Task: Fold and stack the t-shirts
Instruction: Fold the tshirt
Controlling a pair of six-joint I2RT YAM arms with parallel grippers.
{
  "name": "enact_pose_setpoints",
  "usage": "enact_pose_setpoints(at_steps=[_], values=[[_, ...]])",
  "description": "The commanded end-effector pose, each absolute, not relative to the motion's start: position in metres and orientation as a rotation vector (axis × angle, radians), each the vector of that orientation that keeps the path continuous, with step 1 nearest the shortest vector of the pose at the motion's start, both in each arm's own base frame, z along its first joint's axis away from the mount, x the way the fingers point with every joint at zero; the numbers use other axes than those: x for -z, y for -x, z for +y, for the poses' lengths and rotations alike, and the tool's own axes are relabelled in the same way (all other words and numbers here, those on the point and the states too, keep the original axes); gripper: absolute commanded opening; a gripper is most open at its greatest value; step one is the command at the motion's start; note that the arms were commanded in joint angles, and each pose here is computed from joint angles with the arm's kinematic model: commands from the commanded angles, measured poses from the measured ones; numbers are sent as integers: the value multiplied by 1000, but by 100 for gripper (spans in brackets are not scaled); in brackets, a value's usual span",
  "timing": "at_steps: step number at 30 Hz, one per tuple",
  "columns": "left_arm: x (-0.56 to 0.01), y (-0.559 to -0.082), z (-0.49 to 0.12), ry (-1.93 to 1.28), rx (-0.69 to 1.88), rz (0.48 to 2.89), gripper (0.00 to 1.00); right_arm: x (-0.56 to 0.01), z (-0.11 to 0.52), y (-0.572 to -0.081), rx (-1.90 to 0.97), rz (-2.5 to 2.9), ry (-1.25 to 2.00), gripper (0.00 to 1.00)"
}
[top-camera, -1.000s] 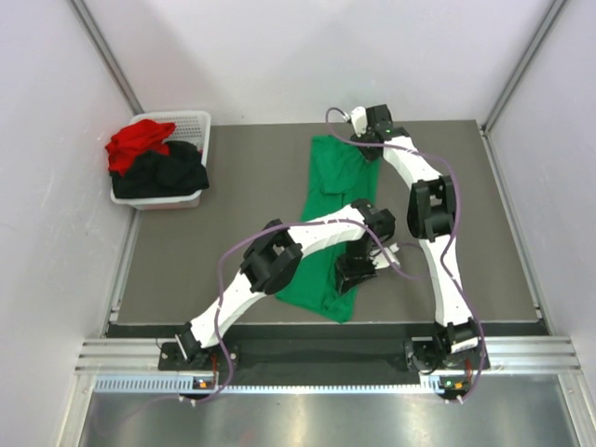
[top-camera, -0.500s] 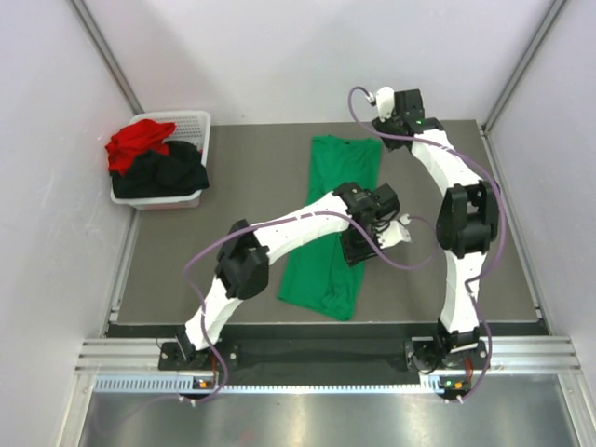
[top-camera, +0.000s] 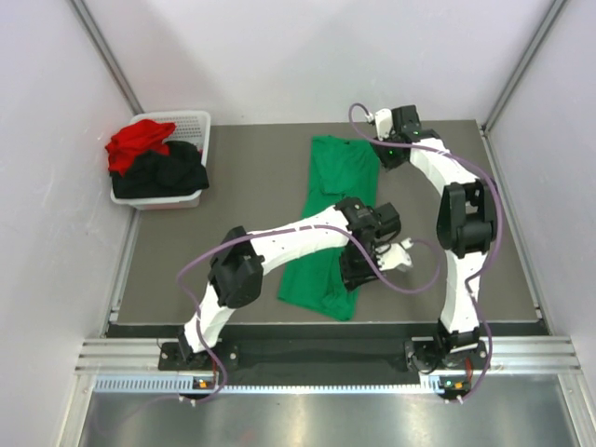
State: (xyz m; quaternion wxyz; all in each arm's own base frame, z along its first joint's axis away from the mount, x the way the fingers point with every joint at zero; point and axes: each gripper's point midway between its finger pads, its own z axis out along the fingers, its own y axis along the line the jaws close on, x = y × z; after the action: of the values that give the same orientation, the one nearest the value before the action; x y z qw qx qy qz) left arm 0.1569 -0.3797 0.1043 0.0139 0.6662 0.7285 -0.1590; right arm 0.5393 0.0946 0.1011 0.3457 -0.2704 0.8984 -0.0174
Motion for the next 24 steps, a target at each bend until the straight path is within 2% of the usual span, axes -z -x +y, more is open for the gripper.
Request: enact_pose_setpoints(at_steps=[1,8,22,23,24], values=[[-96,-120,-381,-2176,616,2292,36,-106,96,-553,-11,2311,664,44],[-65,-87,-387,-2261,659,2361,37,-120,82,-568,-58,2291,595,45],[11,-105,-386,-2233,426,2439,40,-137,70,-542,-117,2276,566,46],[13,-105,-387,-2236,427,2440,38,-136,69,-540,-112,2277,575,46],[14,-106,-390,-2240,435,2438,31,-137,69,-540,-110,2274,578,46]])
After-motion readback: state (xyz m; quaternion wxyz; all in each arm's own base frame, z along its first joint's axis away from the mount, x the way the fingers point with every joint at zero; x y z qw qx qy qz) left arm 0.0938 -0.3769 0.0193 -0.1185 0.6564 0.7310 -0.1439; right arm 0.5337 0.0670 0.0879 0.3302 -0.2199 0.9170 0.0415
